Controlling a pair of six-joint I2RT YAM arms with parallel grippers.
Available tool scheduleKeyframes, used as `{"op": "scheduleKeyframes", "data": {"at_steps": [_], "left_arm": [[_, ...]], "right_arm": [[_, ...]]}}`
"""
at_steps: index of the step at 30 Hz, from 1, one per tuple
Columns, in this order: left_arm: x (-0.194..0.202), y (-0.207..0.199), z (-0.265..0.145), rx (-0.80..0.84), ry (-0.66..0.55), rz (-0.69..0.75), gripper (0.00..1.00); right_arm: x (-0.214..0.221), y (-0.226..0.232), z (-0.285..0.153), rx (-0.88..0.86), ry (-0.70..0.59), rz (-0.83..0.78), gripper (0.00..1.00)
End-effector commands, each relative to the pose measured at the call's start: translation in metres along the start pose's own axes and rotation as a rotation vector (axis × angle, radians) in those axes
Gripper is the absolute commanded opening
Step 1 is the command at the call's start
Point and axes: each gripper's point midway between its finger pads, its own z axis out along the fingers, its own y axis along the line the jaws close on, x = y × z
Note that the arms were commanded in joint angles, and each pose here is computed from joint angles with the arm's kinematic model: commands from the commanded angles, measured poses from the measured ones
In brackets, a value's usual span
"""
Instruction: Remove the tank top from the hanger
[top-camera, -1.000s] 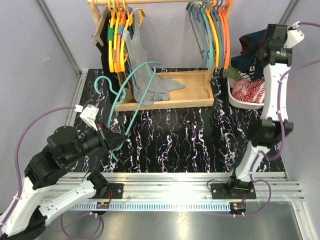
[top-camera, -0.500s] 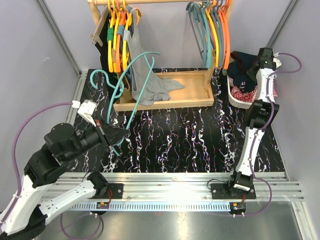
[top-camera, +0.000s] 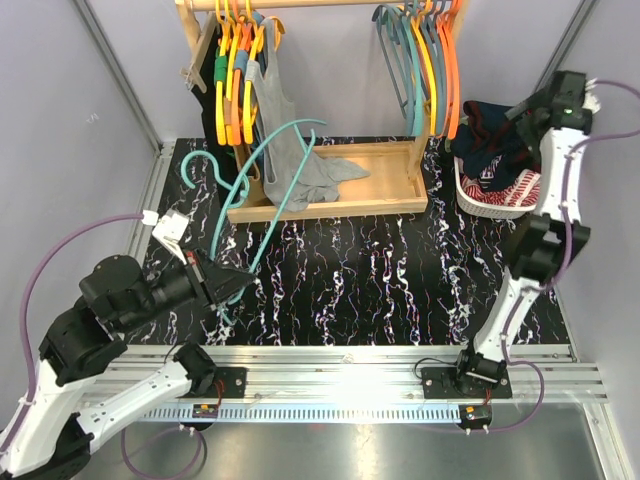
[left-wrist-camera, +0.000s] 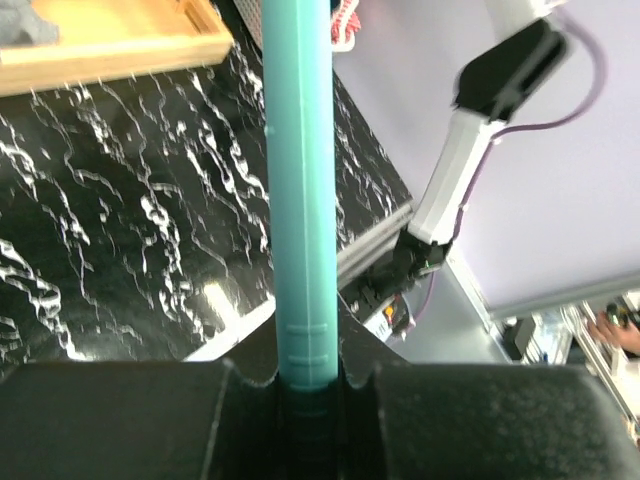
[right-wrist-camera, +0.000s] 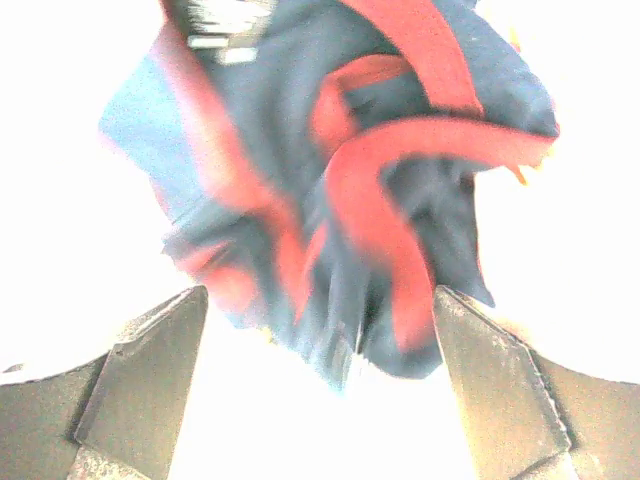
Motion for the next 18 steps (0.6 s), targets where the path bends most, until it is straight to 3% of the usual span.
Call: {"op": "scheduleKeyframes", "data": {"at_steps": [1,4,5,6,8,9,13,18], "left_arm": [[0.015,-0.009,-0.014,0.053,0.071,-0.014,0.00],[0.030,-0.017,-0.028,0.127,0.106,-0.021,0.00],[0.032,-0.024,-0.034,0.170,0.113,-0.021,0.00],[0.036,-0.026,-0.038,0.191,0.117,-0.031,0.00],[0.044,-0.036,-0.054,0.267,0.135,-0.035,0.00],[0.051,-0.038,-0.059,0.288,0.158,-0.054,0.00],[0.082,-0.061,-0.094,0.475,0.295,-0.121,0.00],[0.117,-0.065,-0.115,0.586,0.472,-0.225,0.00]], "right_arm": [[-0.044,0.026,-0.145,-0.190,-0.098,0.047,1.00],[-0.008,0.042,-0.220,-0.442,0.012,0.011,1.00],[0.009,0.043,-0.224,-0.511,0.047,-0.018,1.00],[0.018,0.051,-0.288,-0.680,0.043,-0.054,1.00],[0.045,0.053,-0.327,-0.870,0.070,-0.103,1.00],[0.061,0.050,-0.395,-1.047,0.055,-0.174,1.00],[0.112,0.026,-0.510,-1.344,0.083,-0.288,1.00],[0.162,-0.003,-0.574,-1.575,0.304,-0.443,1.00]]}}
